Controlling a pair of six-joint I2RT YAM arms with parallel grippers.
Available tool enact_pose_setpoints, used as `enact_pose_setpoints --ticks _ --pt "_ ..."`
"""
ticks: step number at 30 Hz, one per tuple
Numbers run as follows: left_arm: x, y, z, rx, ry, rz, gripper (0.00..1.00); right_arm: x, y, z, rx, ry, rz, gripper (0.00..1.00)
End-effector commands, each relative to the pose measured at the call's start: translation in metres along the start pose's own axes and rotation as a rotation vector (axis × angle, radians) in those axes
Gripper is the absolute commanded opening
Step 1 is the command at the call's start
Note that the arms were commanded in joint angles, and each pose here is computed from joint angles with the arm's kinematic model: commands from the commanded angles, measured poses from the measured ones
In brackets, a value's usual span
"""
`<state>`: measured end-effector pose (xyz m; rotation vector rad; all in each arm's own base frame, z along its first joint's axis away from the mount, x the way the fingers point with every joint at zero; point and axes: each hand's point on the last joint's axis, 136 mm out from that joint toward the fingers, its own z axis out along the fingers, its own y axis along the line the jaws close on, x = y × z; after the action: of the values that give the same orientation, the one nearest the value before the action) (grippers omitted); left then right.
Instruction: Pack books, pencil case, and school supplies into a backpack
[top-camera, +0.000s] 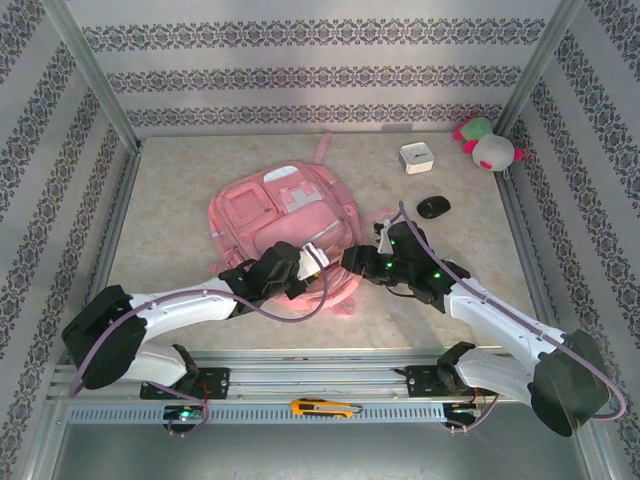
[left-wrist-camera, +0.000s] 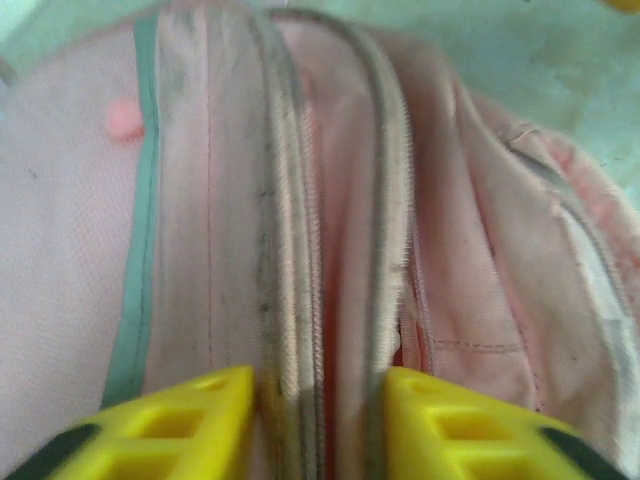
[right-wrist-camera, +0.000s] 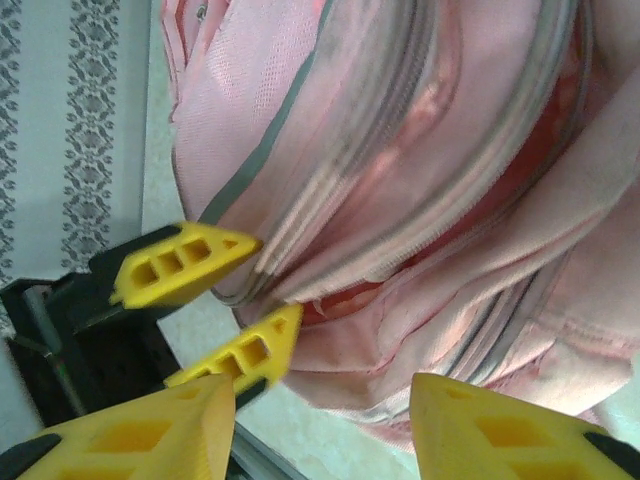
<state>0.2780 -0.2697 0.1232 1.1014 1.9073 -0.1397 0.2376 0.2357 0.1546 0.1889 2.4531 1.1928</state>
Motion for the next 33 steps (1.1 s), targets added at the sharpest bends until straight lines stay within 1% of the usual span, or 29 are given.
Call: enact_pose_setpoints --ticks 1,3,5,8,12,18,21,24,30,33 --pt "-0.047 0.033 -0.031 -0.106 -0.164 -0.117 0.15 -0.008 0.009 0.0 -0.017 -0.066 0.025 0.47" --pt "-0.058 0.041 -0.043 -0.125 -0.196 -0.157 0.06 -0.011 0.011 0.002 -0.008 -0.089 0.042 0.45" --pt "-0.063 0.051 -0.051 -0.154 -0.21 -0.191 0.0 -0.013 0.01 0.007 0.007 -0.112 0.07 0.45" --pt "-0.069 0.066 -0.06 -0.191 -0.227 -0.251 0.0 -0.011 0.013 0.022 0.013 -0.13 0.11 0.47" --pt "-0.078 0.075 -0.065 -0.2 -0.247 -0.288 0.0 -0.012 0.013 0.045 0.023 -0.144 0.166 0.49" --pt "-0.09 0.079 -0.073 -0.186 -0.283 -0.304 0.0 -0.017 0.006 0.081 0.048 -0.148 0.196 0.47" --pt "-0.095 0.081 -0.078 -0.179 -0.301 -0.309 0.0 -0.02 0.007 0.098 0.034 -0.139 0.197 0.44" --pt "-0.098 0.08 -0.08 -0.166 -0.313 -0.314 0.0 -0.026 0.018 0.112 -0.01 -0.131 0.191 0.39" --pt "-0.106 0.078 -0.084 -0.137 -0.338 -0.32 0.0 -0.045 0.035 0.143 -0.094 -0.15 0.191 0.31" --pt "-0.109 0.08 -0.085 -0.135 -0.347 -0.324 0.0 -0.058 0.044 0.159 -0.133 -0.159 0.191 0.3"
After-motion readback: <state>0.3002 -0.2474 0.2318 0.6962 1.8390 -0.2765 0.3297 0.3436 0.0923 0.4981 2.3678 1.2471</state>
